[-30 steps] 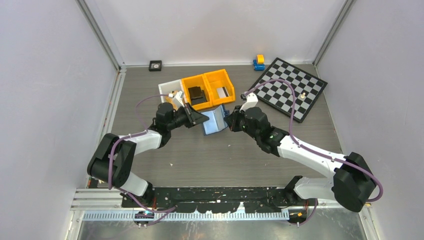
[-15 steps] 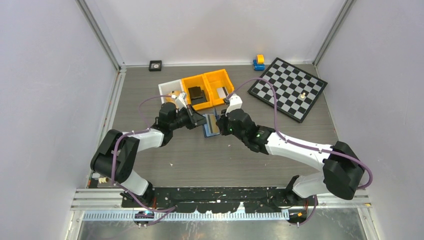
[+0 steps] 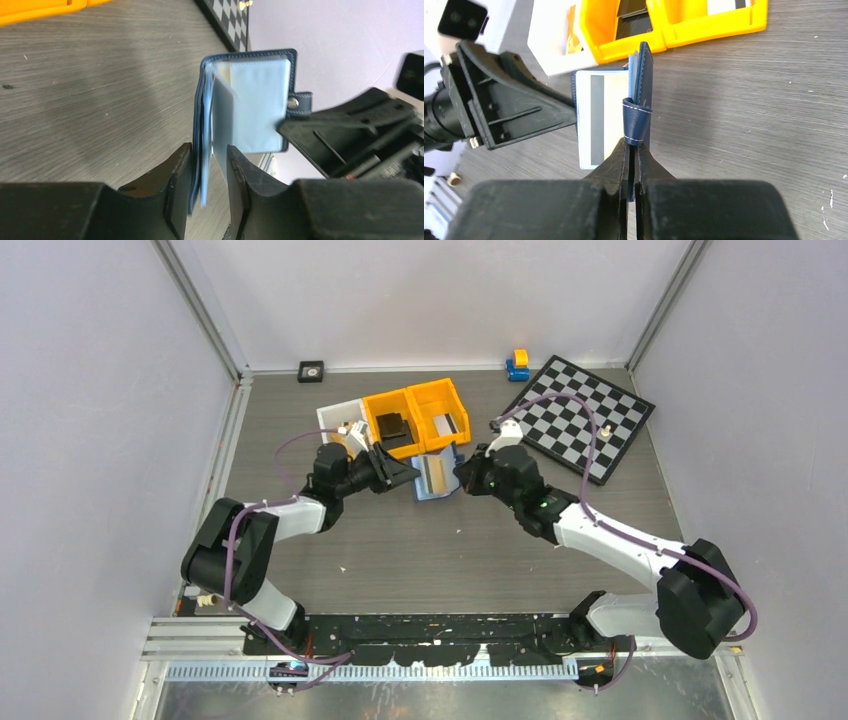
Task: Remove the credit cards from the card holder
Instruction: Remove the credit card from the card holder.
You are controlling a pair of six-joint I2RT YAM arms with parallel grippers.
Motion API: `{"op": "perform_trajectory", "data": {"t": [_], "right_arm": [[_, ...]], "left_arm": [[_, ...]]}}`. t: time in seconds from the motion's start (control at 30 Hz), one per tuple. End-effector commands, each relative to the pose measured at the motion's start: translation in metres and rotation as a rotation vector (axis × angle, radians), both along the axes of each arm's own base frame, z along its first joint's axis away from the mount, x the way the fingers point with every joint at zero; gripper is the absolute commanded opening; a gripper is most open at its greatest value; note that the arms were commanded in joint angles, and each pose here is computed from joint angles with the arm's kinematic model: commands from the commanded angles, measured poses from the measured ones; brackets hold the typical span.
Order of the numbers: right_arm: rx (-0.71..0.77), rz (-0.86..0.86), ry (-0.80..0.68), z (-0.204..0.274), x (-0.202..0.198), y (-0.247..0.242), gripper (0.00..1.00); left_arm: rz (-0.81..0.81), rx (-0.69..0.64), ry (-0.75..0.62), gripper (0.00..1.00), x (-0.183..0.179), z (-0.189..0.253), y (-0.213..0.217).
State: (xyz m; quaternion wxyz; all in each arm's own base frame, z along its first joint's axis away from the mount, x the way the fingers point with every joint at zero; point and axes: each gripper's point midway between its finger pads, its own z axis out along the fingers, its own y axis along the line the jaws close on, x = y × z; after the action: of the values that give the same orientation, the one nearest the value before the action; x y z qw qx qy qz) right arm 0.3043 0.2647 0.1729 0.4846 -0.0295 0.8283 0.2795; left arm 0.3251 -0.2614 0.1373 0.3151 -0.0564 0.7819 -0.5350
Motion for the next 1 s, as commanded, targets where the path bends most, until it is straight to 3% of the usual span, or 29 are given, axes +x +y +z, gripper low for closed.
{"op": "perform_trajectory", "data": {"t": [0.0,0.23,0.3,0.4,0.5,0.57,0.83,0.97], "right_arm": [[0.262,0.09,-0.024,0.042,0.002,0.011,0.0],[0.367,0.111,0.019,0.039,0.009,0.009,0.0],[0.402,0.137,0.022,0.041,0.007,0.011,0.0],[0.421,0.155,0.019,0.045,0.005,0.013,0.01],[0.424,0.139,0.014,0.045,0.006,0.009,0.01],[0.425,0.117,0.02,0.042,0.009,0.004,0.01],[0.441,0.006,0.078,0.023,0.026,-0.02,0.02],[0.412,-0.041,0.117,0.011,0.031,-0.028,0.28]], "left_arm": [[-0.024,-0.107,-0.069,0.36,0.003,0.027,-0.003],[-0.019,-0.155,-0.103,0.6,0.001,0.034,-0.001],[-0.027,-0.154,-0.105,0.62,0.001,0.034,-0.002],[-0.032,-0.152,-0.098,0.51,0.002,0.031,-0.003],[-0.034,-0.151,-0.09,0.28,0.003,0.029,-0.004],[-0.031,-0.15,-0.09,0.18,0.004,0.03,-0.003],[-0.023,-0.135,-0.094,0.12,0.003,0.033,0.002],[-0.026,-0.134,-0.109,0.09,0.002,0.037,0.002]]}}
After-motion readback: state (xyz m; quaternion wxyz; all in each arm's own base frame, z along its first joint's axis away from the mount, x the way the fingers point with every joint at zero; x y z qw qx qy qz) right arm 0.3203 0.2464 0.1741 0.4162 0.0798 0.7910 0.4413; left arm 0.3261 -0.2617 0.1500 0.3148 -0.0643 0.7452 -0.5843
